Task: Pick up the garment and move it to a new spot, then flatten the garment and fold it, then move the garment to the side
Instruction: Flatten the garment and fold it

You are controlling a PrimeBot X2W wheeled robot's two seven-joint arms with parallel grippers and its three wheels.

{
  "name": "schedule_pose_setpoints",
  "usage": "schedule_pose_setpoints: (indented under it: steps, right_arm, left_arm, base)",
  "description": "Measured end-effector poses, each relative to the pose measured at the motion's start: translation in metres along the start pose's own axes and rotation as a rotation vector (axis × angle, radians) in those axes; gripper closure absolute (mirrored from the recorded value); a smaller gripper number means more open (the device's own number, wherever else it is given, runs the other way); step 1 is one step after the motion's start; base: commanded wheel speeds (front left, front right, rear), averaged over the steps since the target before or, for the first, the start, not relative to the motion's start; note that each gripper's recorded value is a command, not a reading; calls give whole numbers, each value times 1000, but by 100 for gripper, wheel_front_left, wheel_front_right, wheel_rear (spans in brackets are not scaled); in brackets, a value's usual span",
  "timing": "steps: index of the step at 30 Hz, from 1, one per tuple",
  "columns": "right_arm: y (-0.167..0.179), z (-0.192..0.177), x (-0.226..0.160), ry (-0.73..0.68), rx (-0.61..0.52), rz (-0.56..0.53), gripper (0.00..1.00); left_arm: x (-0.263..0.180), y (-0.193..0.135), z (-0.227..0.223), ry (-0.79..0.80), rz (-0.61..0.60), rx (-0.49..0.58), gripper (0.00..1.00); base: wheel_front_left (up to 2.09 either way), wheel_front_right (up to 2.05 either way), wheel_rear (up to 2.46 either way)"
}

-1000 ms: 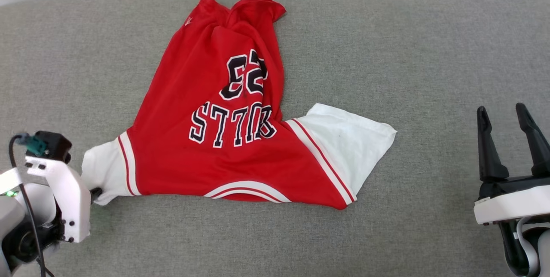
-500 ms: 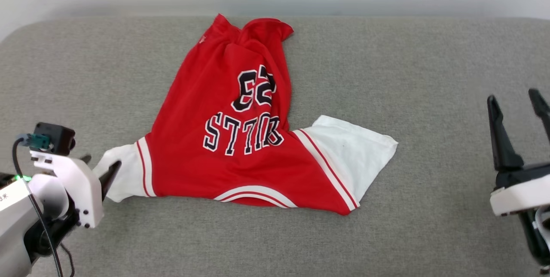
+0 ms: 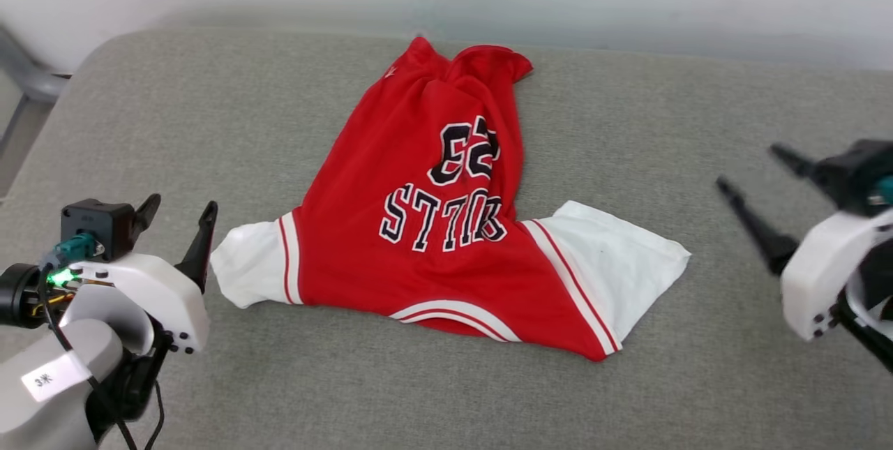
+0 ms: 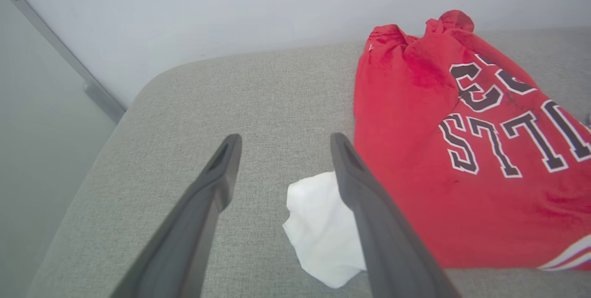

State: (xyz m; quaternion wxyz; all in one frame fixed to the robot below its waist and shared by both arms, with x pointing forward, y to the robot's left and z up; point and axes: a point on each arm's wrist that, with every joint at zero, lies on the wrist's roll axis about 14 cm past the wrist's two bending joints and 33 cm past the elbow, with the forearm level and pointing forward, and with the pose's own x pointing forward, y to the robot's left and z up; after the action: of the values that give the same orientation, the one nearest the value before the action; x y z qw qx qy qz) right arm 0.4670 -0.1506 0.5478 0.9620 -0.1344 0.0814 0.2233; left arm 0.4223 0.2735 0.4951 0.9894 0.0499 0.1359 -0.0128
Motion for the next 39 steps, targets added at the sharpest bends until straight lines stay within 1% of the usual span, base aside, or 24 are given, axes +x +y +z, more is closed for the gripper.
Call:
schedule_pose_setpoints:
  steps: [3, 5, 9, 12, 15, 19, 26, 30, 33, 34, 35, 36, 39]
  right_arm:
    - [26, -23, 6, 178, -13, 135, 0]
    - [35, -37, 6, 288, -20, 195, 0]
    - [41, -54, 11, 439, -61, 263, 0]
    - [44, -75, 14, 562, -81, 298, 0]
    - [48, -91, 20, 658, -97, 327, 0]
    - [50, -111, 29, 750, -121, 348, 0]
    - [67, -152, 35, 894, -151, 410, 0]
    - [71, -170, 36, 946, -165, 428, 0]
    - [74, -177, 36, 957, -163, 440, 0]
    - [74, -178, 36, 957, -159, 443, 9]
    - [75, -178, 36, 952, -155, 443, 51]
    - [75, -178, 36, 943, -148, 444, 100]
    - [81, -173, 37, 884, -110, 449, 100]
  left_arm:
    - [-5, 1, 11, -51, 34, -6, 0]
    - [-7, 4, 29, -122, 65, 3, 0]
    - [-18, 6, 32, -182, 121, -7, 0]
    - [-26, 11, 37, -234, 175, -11, 0]
    - [-35, 14, 33, -259, 222, -22, 0]
    - [-44, 18, 26, -284, 285, -31, 0]
    - [-51, 11, 1, -261, 317, -65, 0]
    - [-50, 13, -4, -260, 334, -63, 0]
    - [-50, 13, -7, -260, 341, -60, 0]
    - [-49, 13, -7, -264, 341, -59, 0]
    - [-49, 14, -5, -270, 347, -58, 0]
    - [-48, 14, -4, -276, 347, -55, 0]
    - [-49, 13, -7, -276, 345, -52, 0]
  base:
    - [0, 0, 0]
    - [0, 0, 0]
    - [0, 0, 0]
    - [0, 0, 0]
    - [0, 0, 0]
    - [0, 0, 0]
    - [0, 0, 0]
    - [0, 0, 0]
    - [0, 0, 0]
    - [0, 0, 0]
    - [0, 0, 0]
    - [0, 0, 0]
    - [0, 0, 0]
